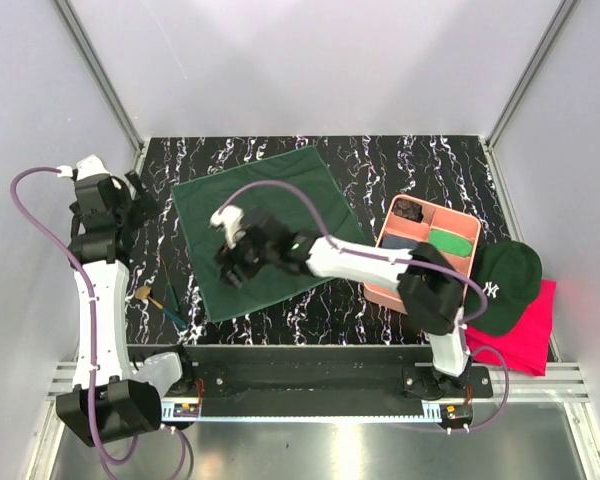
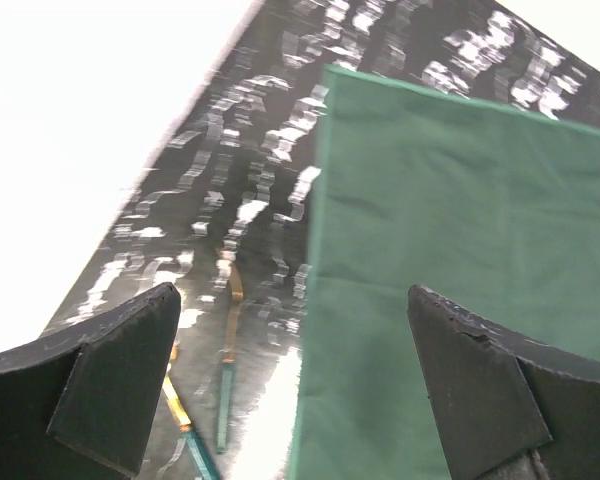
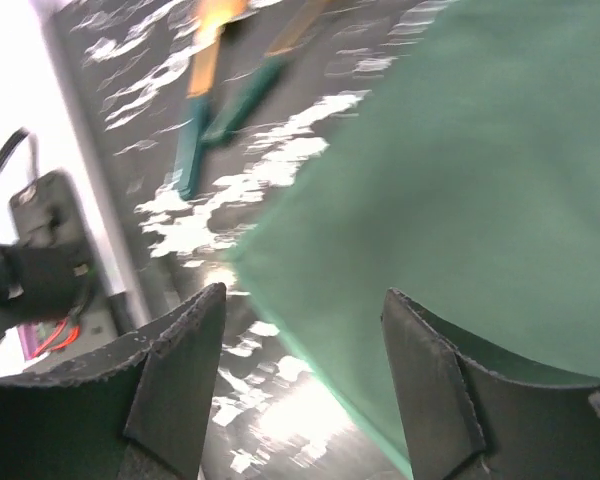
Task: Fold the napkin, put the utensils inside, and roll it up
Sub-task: Flatten the napkin out
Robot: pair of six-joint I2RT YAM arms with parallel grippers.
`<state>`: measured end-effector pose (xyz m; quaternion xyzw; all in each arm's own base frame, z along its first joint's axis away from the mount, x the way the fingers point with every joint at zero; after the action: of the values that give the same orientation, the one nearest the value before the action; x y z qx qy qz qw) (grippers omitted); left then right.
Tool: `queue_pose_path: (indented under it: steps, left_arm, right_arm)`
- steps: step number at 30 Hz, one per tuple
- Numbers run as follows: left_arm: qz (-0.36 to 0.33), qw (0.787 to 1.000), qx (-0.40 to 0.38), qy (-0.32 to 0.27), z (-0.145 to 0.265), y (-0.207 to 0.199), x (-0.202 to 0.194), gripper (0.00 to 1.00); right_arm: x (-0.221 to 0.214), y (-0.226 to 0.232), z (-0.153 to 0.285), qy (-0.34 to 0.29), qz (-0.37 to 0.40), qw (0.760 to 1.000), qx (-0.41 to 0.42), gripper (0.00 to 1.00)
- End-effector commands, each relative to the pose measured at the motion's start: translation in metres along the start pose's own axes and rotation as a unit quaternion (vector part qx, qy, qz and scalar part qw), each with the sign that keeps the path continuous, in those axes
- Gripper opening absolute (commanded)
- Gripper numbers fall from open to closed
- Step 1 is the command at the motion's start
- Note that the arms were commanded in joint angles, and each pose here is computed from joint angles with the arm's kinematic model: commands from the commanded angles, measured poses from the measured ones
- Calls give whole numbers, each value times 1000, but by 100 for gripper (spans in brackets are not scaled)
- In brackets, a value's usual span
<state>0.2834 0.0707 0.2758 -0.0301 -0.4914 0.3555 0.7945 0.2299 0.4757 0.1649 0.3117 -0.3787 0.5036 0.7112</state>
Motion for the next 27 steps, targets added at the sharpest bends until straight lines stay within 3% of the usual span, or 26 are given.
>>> queue_pose_path:
  steps: [1,8,27]
  left_arm:
    - [-2,997,56,-56,-6,20,16,99]
    - [17,997,53,-56,-5,25,15,99]
    - [21,999,32,-36,-9,20,9,99]
  right_arm:
    - [4,59,-35,4,80,995,56,71]
    - [-27,91,-84,57,152,986,48,66]
    - [-60,95,-109,95,213,972,22,52]
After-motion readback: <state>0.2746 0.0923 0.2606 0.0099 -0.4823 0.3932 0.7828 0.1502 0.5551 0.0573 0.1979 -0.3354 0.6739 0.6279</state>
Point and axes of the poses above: each gripper's point midway between its finger pads, its own z axis back along the fingers, its own y axis along the line the jaws close on, x = y × z, the point moved 3 cm from there along z, back along the fingers, and after that the axes turned 14 degrees about z, right-handed, at the moved point
